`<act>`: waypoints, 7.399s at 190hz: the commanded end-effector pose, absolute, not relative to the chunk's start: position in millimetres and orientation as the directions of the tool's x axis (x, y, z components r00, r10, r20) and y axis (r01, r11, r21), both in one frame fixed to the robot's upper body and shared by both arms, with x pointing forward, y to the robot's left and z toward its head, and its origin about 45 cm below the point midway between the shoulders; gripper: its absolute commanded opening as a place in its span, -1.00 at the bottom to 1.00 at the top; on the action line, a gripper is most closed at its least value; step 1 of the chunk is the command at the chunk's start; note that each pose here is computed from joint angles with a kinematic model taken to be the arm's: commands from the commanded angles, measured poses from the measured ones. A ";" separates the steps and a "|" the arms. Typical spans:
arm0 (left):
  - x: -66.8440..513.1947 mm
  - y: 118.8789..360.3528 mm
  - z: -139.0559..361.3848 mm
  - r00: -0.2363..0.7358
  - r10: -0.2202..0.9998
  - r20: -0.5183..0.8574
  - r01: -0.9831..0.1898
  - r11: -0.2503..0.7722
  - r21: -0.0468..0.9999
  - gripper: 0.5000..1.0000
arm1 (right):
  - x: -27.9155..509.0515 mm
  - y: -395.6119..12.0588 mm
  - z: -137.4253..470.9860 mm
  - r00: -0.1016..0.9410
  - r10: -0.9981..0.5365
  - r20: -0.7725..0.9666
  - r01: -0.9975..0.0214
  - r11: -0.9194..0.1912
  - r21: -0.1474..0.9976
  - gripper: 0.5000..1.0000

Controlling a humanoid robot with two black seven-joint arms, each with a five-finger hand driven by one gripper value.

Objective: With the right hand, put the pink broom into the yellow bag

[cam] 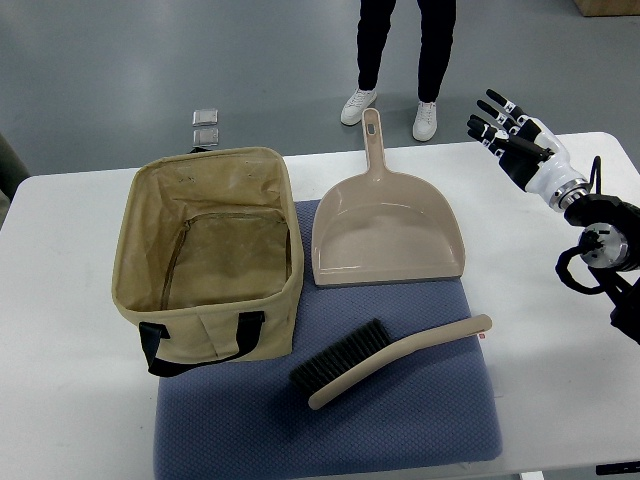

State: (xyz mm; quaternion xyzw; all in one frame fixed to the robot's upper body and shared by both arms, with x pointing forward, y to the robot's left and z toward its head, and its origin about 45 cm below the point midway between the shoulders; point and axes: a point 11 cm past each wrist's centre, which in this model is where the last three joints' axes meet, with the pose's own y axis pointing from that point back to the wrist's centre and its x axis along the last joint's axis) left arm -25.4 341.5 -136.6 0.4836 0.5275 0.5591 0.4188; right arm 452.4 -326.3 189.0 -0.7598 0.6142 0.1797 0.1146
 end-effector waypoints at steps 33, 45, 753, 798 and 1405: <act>-25.3 343.4 -136.3 -0.184 0.977 0.104 0.047 -0.097 0.994 1.00 | 452.5 -326.0 189.3 0.183 -0.892 -0.414 -0.974 -0.222 0.047 0.72; -25.2 341.8 -136.5 -0.184 0.978 0.100 0.048 -0.093 0.995 1.00 | 452.5 -326.1 189.5 0.183 -0.892 -0.414 -0.974 -0.221 0.045 0.72; -30.1 343.0 -136.3 -0.181 0.978 0.106 0.056 -0.097 0.994 1.00 | 317.6 -232.4 201.7 0.644 0.163 0.748 -0.383 -0.778 0.498 0.47; -29.9 343.0 -136.3 -0.183 0.977 0.106 0.055 -0.097 0.994 1.00 | 309.8 -231.4 195.1 0.617 0.224 0.754 -0.359 -0.773 0.524 0.35; -30.1 343.0 -136.3 -0.183 0.977 0.106 0.056 -0.097 0.994 1.00 | 439.9 -110.0 411.1 0.002 0.237 0.972 -0.516 -0.832 0.204 -1.00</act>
